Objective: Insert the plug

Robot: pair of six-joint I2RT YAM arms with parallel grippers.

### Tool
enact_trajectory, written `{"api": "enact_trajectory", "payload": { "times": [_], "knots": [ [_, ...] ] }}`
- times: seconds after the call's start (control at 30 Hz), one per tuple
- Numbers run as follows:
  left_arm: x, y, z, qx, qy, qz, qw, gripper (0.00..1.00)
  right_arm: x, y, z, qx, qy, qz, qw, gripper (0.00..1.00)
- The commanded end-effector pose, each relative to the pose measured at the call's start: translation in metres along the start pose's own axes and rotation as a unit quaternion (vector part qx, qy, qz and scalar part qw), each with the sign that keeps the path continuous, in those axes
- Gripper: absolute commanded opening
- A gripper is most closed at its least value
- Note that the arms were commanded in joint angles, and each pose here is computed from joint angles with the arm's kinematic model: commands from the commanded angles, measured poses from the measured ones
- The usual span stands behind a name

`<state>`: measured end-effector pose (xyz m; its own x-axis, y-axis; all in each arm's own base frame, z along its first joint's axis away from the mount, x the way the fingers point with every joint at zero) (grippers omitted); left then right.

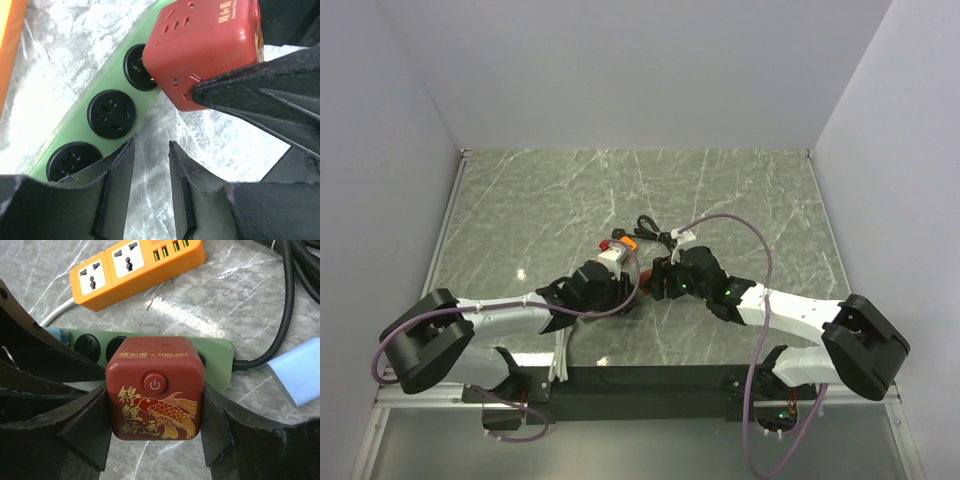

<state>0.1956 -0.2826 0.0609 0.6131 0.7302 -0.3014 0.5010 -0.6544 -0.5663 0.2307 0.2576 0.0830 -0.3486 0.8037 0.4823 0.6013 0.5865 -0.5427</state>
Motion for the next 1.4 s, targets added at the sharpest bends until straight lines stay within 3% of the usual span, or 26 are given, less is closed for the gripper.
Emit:
{"api": "enact_trajectory", "payload": {
  "times": [0.0, 0.43, 0.77, 1.37],
  "knots": [
    [-0.005, -0.006, -0.005, -0.009, -0.030, -0.002, 1.000, 0.40, -0.030, -0.007, 0.025, 0.046, -0.017, 0.051, 0.997, 0.00],
    [0.018, 0.008, 0.019, 0.021, -0.038, -0.061, 0.997, 0.39, -0.018, 0.004, 0.011, 0.038, -0.039, 0.068, 0.996, 0.00],
    [0.041, 0.021, 0.021, 0.016, 0.000, -0.104, 0.994, 0.36, -0.024, 0.018, 0.011, 0.100, -0.073, 0.123, 0.985, 0.00],
    [0.061, 0.017, 0.026, -0.006, 0.008, -0.078, 0.997, 0.34, -0.028, 0.042, 0.024, 0.170, -0.102, 0.184, 0.963, 0.00]
  ]
}}
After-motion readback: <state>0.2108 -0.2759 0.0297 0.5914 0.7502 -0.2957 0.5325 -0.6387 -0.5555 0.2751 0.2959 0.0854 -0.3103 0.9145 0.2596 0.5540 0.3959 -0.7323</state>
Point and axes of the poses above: each gripper's point midway between its finger pads, its own y axis out along the fingers, its own x axis along the line the jaws close on, z = x × y, the point moved 1 cm from there along -y, back along the fingers, and after that the axes turned 11 degrees about y, right-handed, at the moved point
